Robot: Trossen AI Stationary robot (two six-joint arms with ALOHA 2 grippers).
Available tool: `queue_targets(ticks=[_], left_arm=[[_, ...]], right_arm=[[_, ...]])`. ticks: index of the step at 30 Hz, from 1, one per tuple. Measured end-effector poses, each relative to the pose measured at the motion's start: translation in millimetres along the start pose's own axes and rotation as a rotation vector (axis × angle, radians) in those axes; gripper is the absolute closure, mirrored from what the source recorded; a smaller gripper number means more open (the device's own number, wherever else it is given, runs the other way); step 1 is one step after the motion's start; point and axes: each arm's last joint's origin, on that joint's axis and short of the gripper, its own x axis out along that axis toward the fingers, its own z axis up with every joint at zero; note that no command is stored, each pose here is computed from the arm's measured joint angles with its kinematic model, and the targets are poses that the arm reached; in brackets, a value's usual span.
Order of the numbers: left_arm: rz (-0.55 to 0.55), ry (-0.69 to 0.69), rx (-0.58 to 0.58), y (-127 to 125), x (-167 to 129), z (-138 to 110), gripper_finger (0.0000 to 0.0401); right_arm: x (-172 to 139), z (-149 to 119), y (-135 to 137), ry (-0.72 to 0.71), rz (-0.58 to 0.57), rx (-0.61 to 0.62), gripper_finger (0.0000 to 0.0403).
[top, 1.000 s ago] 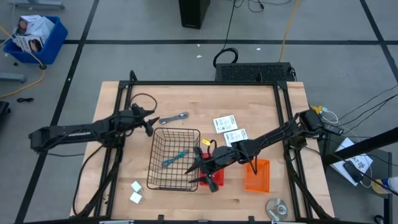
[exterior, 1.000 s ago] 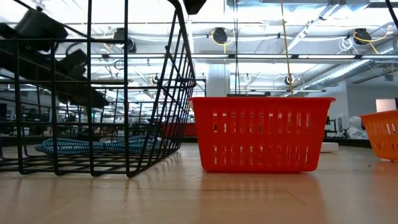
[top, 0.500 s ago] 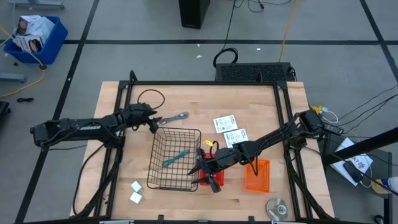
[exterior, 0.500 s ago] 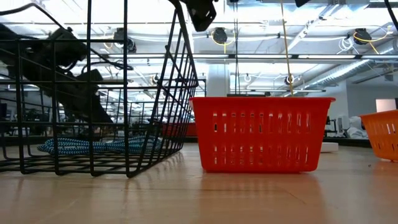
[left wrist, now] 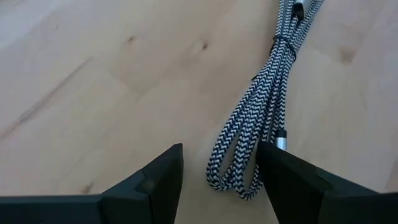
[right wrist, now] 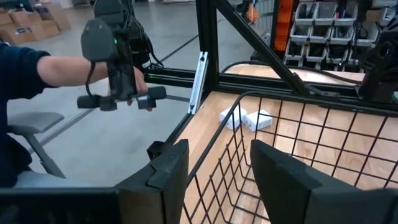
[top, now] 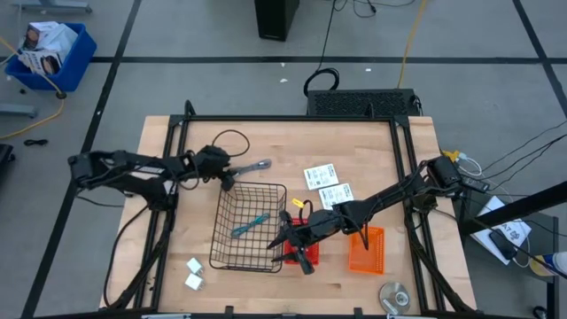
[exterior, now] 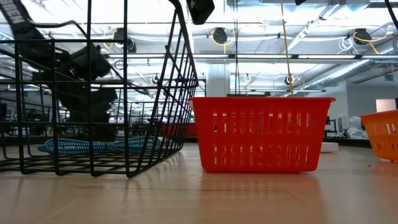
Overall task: Pick and place items into bin
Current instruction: Put the gray charger cable into the wire basket
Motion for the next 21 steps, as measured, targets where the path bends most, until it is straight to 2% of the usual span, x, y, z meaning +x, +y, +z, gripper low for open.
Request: queue_targets(ticks=[2, 5, 12, 14, 18, 21], left_arm=[[0.003, 0.023, -0.020, -0.5, 6.0, 1.6, 0.0198], [-0.010, 0.020, -0.031, -1.5, 10.9, 4.4, 0.0236], [-0.030, -0.090, 0.054, -4.0, 7.6, 14.1, 0.0378], [-0.010, -0.120, 0.034, -3.6, 5.6, 16.3, 0.0382], [-0.011, -0.194, 0.018, -5.1, -0.8, 29.9, 0.0362], [-0.019, -0.241, -0.003, -6.5, -6.3, 39.5, 0.0372]], right_arm=[[0.0, 0.5, 0.0, -0.005, 0.001, 0.000, 0.0240], [0.0, 0.6, 0.1, -0.006, 0.001, 0.000, 0.0242], [0.3, -0.4, 2.6, 0.002, 0.006, 0.000, 0.0243], [0.4, -0.1, 4.4, -0.002, 0.011, -0.002, 0.0243], [0.5, 3.4, 6.2, -0.040, 0.017, 0.003, 0.0244], [0.5, 3.6, 6.6, -0.042, 0.018, 0.008, 0.0245]])
